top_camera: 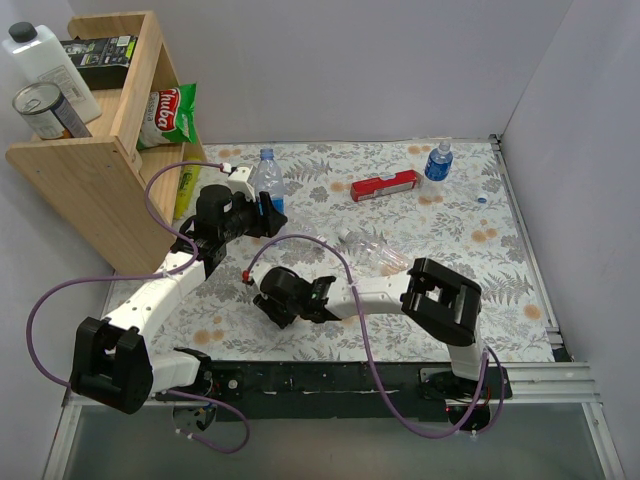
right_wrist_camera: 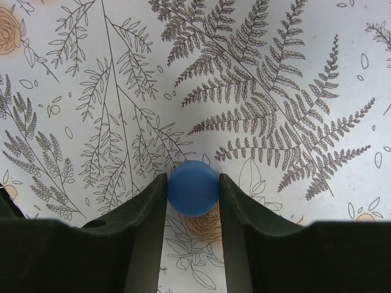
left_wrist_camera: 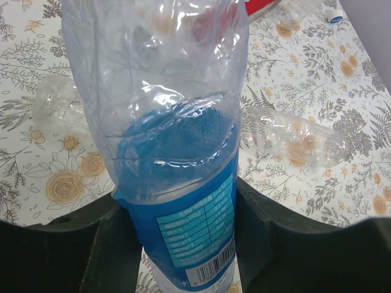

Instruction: Unscrew the bottle caps

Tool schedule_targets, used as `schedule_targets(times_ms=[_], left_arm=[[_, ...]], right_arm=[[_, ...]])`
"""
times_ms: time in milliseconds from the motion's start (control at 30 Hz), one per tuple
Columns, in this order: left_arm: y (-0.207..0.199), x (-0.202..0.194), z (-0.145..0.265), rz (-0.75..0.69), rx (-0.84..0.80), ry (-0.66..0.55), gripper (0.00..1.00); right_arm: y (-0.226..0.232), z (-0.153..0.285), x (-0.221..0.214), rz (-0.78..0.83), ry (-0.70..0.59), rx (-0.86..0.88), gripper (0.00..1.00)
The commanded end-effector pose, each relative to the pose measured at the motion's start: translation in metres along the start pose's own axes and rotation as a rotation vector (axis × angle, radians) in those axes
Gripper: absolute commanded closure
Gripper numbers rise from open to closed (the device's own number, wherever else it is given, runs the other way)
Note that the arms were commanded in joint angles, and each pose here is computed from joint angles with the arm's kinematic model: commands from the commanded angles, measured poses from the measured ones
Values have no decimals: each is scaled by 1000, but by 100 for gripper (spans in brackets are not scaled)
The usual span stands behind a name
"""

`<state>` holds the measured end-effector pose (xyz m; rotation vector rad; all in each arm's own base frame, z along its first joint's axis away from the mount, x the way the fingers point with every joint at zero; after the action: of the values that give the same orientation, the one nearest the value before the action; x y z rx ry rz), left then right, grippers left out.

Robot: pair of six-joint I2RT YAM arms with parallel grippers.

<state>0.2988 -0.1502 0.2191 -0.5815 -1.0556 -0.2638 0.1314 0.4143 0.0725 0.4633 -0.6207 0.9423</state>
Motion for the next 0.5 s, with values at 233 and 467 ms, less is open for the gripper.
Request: schedule_targets(times_ms=[233,467], left_arm=[[-6,25,7,-29,-6,-70,56],[-6,25,8,-29,-8,-71,56]], right_arm=[[-5,34,12,1,-58,-99,71],[-34,75,28,-48,-100,-200,75]])
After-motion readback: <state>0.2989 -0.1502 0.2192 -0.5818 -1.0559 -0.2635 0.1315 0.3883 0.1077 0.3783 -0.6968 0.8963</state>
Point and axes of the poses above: each gripper's point midway between its finger pads, its own z axis back along the fingers, its own y axis along the line the jaws close on, x = y × z, the point moved 6 cm from there along z, back along the fingers, and after that the axes turned 3 degrees about -z, right-handed, at the moved point
